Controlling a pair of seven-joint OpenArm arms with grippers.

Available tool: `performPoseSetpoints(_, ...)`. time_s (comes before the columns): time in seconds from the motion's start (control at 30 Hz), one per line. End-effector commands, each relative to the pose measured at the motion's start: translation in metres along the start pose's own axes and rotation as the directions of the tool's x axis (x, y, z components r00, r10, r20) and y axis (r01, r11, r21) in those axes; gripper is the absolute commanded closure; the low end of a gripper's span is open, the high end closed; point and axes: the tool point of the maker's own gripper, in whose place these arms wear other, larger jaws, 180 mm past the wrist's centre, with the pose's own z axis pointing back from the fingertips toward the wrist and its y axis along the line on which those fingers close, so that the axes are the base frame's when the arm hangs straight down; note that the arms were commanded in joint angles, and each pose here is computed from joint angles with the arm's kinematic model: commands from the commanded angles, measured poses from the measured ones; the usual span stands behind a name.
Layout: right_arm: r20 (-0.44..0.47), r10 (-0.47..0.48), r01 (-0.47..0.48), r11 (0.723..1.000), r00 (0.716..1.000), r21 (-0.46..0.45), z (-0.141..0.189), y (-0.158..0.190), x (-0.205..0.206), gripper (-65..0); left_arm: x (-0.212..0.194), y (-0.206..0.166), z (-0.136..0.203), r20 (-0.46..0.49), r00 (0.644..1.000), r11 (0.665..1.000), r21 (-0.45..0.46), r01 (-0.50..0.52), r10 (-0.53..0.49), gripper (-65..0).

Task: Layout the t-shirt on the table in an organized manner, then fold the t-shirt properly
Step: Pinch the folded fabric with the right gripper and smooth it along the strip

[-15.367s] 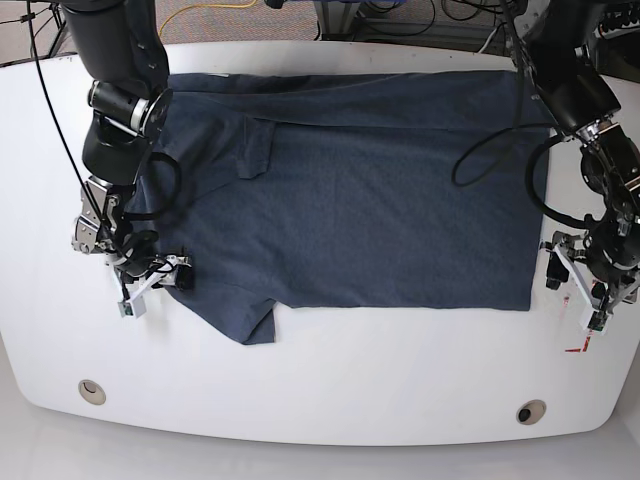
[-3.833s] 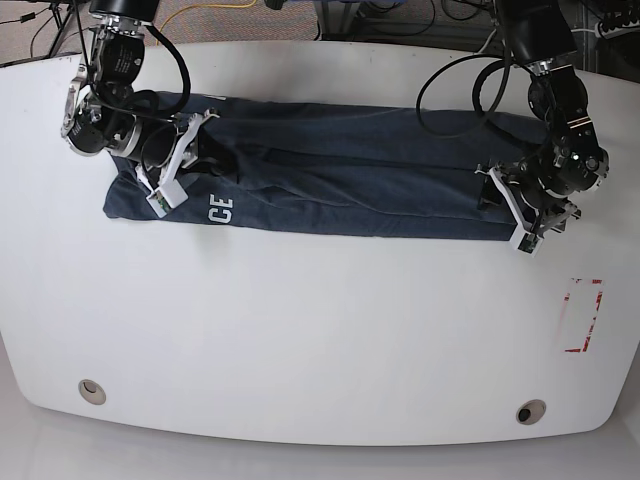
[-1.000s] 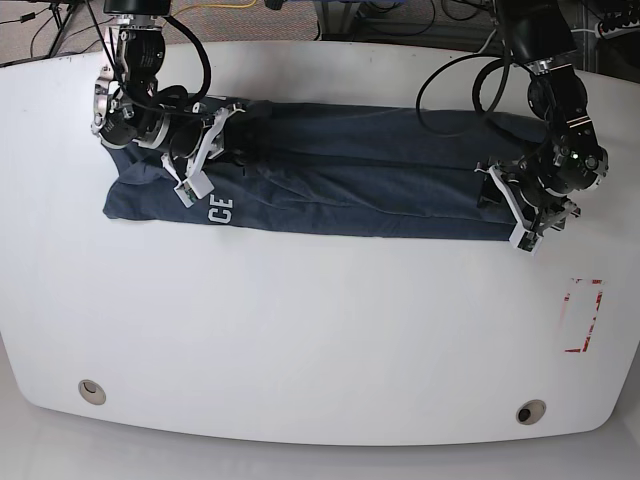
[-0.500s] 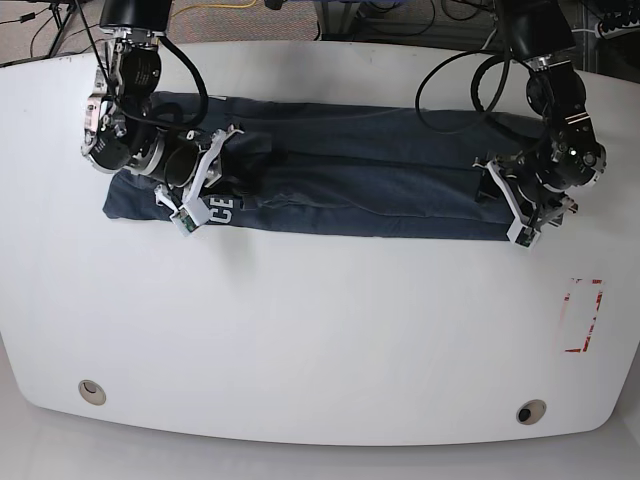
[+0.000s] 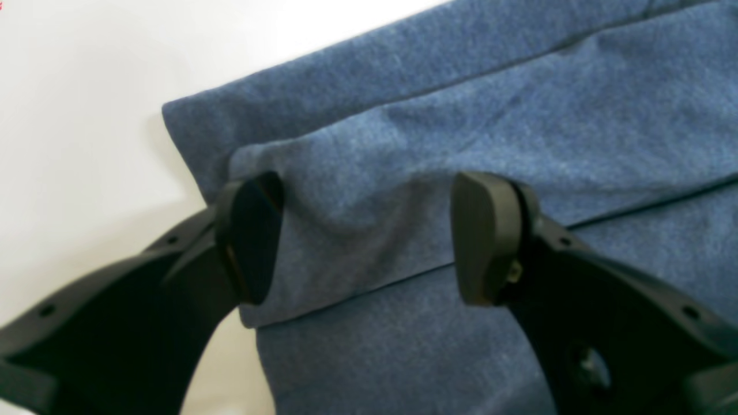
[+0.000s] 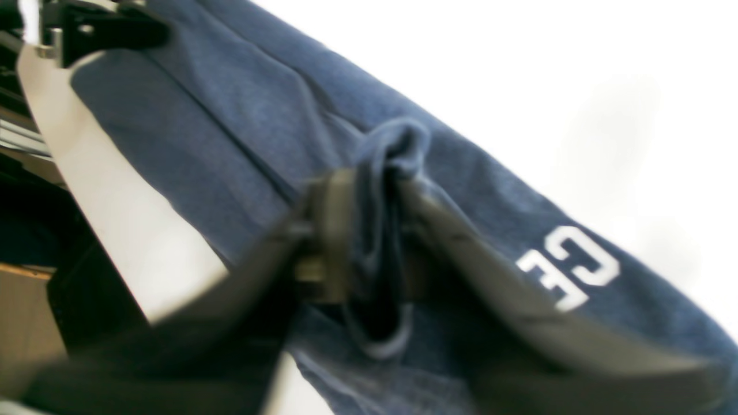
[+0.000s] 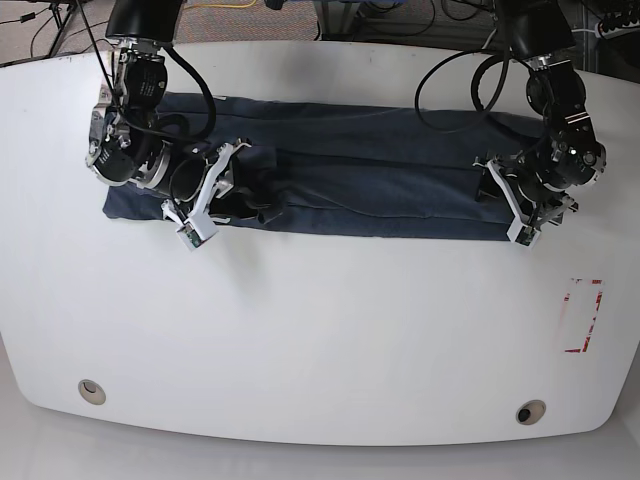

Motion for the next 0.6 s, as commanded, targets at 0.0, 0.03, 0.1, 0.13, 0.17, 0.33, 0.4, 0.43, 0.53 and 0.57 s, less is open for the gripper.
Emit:
performPoseSetpoints(0.0,0.047,0.032,-0.033,0.999,0.998,0.026,0.001,0.008,0.015,-37.1,0.015,0.005,0.005,0.05,0.999,1.0,0.012,0.011,-0.012,-42.8)
performPoseSetpoints(0.03,0.043,0.036,-0.037,0.999,0.998,0.032,0.0,0.01,0.014,-43.4,0.015,0.005,0.005,0.05,0.999,1.0,0.012,0.011,-0.012,-42.8)
performPoseSetpoints(0.1,0.027,0.033,-0.034,0.998,0.999,0.046,-0.001,0.014,0.008,-54.4,0.015,0.005,0.005,0.05,0.999,1.0,0.012,0.011,-0.012,-42.8)
performPoseSetpoints(0.13,0.023,0.039,-0.041,0.998,0.999,0.055,-0.001,0.019,0.006,-60.2,0.015,0.005,0.005,0.05,0.999,1.0,0.012,0.011,-0.012,-42.8)
performPoseSetpoints(0.17,0.023,0.049,-0.05,0.997,0.999,0.057,-0.001,0.022,0.006,-62.9,0.015,0.005,0.005,0.05,0.999,1.0,0.012,0.011,-0.012,-42.8)
performPoseSetpoints(0.33,0.024,0.083,-0.084,0.995,0.996,0.052,0.006,0.031,0.006,-62.0,0.016,0.006,0.005,0.052,0.999,1.0,0.014,0.013,-0.013,-42.8)
performPoseSetpoints(0.4,0.015,0.093,-0.094,0.995,0.996,0.043,0.009,0.027,0.005,-58.8,0.016,0.006,0.005,0.052,0.999,1.0,0.014,0.013,-0.013,-42.8)
performPoseSetpoints(0.43,0.011,0.1,-0.1,0.994,0.995,0.039,0.011,0.025,0.005,-57.4,0.016,0.006,0.005,0.052,0.999,1.0,0.014,0.013,-0.013,-42.8)
performPoseSetpoints(0.53,-0.009,0.111,-0.111,0.994,0.994,0.022,0.015,0.017,0.002,-51.7,0.017,0.006,0.006,0.053,0.998,1.0,0.015,0.014,-0.014,-42.8)
performPoseSetpoints(0.57,-0.015,0.103,-0.103,0.995,0.995,0.009,0.016,0.012,0.0,-49.5,0.017,0.006,0.006,0.053,0.998,1.0,0.015,0.014,-0.014,-42.8)
